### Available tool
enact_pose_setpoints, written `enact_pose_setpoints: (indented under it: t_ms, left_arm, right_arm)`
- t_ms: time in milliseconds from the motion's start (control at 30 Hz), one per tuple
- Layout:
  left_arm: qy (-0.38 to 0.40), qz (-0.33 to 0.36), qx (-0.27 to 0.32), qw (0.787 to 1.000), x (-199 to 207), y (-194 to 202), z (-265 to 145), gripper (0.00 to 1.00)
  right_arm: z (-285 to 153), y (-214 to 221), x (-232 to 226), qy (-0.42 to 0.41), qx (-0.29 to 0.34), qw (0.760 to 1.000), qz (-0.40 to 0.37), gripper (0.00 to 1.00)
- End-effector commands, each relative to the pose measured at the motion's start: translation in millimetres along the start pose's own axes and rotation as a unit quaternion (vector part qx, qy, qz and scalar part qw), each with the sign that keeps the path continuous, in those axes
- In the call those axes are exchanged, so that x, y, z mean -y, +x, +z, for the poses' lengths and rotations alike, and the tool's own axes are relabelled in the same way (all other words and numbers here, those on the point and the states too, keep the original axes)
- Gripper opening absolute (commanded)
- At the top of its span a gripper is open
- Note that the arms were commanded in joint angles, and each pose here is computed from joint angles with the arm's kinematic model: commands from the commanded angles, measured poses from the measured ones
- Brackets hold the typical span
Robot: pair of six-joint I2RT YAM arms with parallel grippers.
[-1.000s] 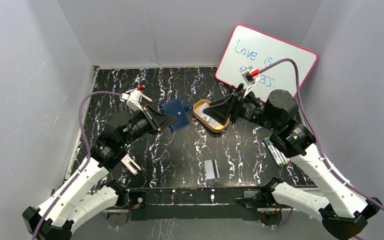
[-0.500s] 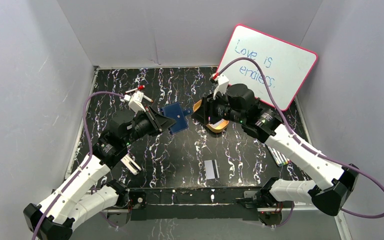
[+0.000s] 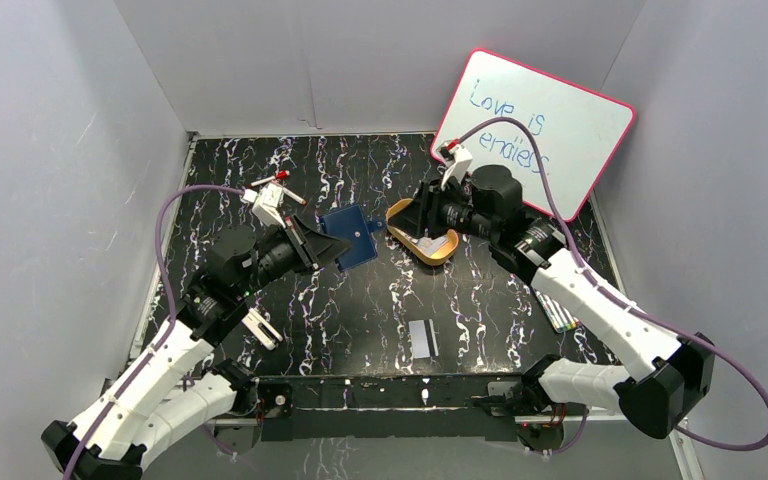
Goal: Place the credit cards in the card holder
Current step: Adjust the card holder, then close the card holder.
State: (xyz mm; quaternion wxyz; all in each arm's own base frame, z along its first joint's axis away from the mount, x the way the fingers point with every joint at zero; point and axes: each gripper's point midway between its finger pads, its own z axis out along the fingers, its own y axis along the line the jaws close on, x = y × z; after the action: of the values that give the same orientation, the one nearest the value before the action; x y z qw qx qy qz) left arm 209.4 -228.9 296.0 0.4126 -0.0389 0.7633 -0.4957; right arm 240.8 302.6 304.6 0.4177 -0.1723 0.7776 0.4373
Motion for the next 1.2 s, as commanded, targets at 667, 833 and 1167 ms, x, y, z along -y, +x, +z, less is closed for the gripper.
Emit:
enact_pose_setpoints:
  t_ms: [667, 833, 1167]
  left_arm:
    - [0.085, 0.037, -0.008, 0.996, 36.3, -0.9, -17.1, 0.0]
    - [0.09, 0.04, -0.011, 0.995, 37.4, 0.7, -18.7, 0.0]
    - [0.09, 0.04, -0.008, 0.995, 37.5, 0.5, -20.4, 0.0]
  right_arm:
    - [-28.4, -24.9, -54.7, -0.136, 0.002, 0.991, -0.01, 0.36]
    - [-25.4, -24.8, -52.1, -0.13, -0.001, 0.992, -0.007, 0.31]
    - [-25.5, -24.2, -51.9, -0.128, -0.004, 0.992, -0.007, 0.23]
